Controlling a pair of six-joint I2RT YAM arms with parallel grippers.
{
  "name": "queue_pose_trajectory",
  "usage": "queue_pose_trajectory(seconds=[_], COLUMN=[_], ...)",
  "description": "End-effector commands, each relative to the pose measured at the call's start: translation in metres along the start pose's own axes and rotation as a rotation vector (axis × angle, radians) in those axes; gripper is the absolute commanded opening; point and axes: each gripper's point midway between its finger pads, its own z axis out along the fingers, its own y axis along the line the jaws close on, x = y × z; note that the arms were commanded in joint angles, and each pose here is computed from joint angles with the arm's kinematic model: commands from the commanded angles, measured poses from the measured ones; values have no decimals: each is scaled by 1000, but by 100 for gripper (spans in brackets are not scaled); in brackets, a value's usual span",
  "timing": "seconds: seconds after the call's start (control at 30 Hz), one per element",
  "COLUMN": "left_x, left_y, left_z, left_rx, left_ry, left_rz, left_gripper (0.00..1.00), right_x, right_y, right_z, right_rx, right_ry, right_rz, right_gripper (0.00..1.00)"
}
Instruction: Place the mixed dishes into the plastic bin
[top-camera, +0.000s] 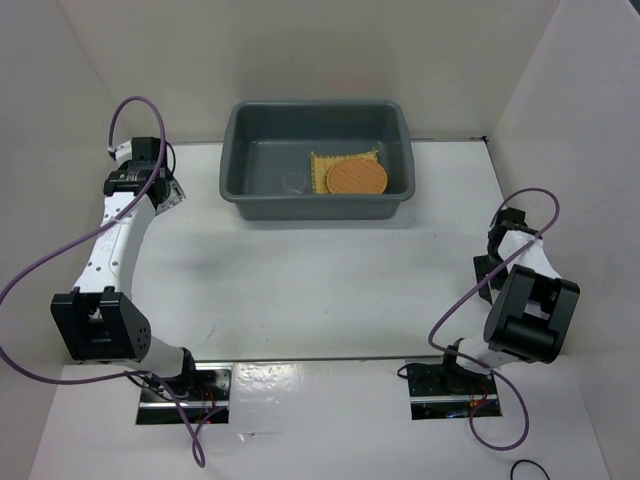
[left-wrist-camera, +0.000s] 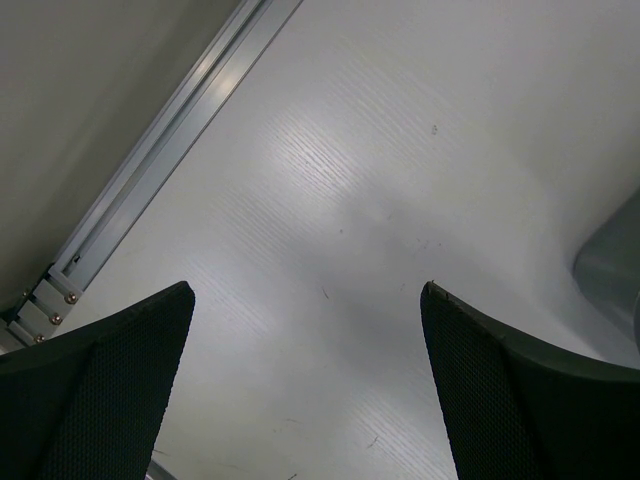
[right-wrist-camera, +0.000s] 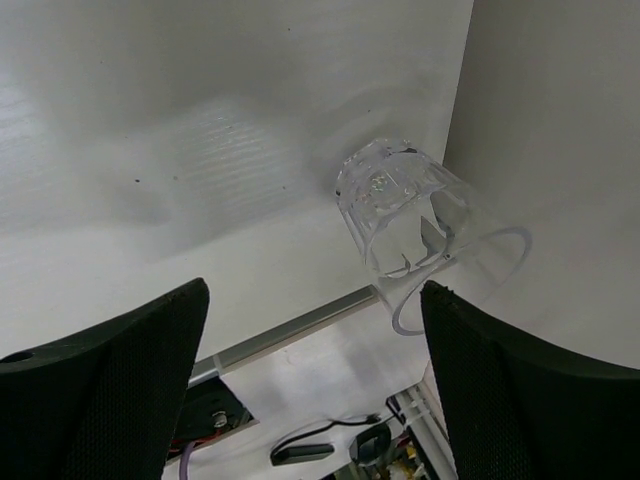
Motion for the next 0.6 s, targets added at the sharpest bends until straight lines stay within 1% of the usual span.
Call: queue_pose_trajectory(seconds=[0.0,0.13,0.17,0.23,0.37,0.4,0.47,0.57], left_x=[-8,-7,-8,-4,-5,-1,0,7], left_y=[9,7,11,11,17,18,19,20], left_z=[-6,-6,-4,-3,-5,-3,-5,-4], left_rx=[-12,-4,-11,-16,-19,-23,-22,-19], left_ry=[-36,-31,-31,-22,-29,-21,-22,-8], left_rz=[0,0,-8,-3,-13,-8,-9,-3], left_gripper=[100,100,100,100,100,100,100,100], right_x=[-18,-21,-18,-17,-17,-19,-19,-18], right_y=[-10,-9,-9,-4,-1,-3,-2,-1], right_z=[-6,0,4,9,17,15,17,19], right_rx=[11,8,5,-13,-32,-29,-32,-35], right_ry=[-60,-53,-39,-24,4,-3,4,12], right_rz=[23,1,4,-5,-10,-6,-10,-13], right_gripper=[91,87,83,79,67,61,54,35])
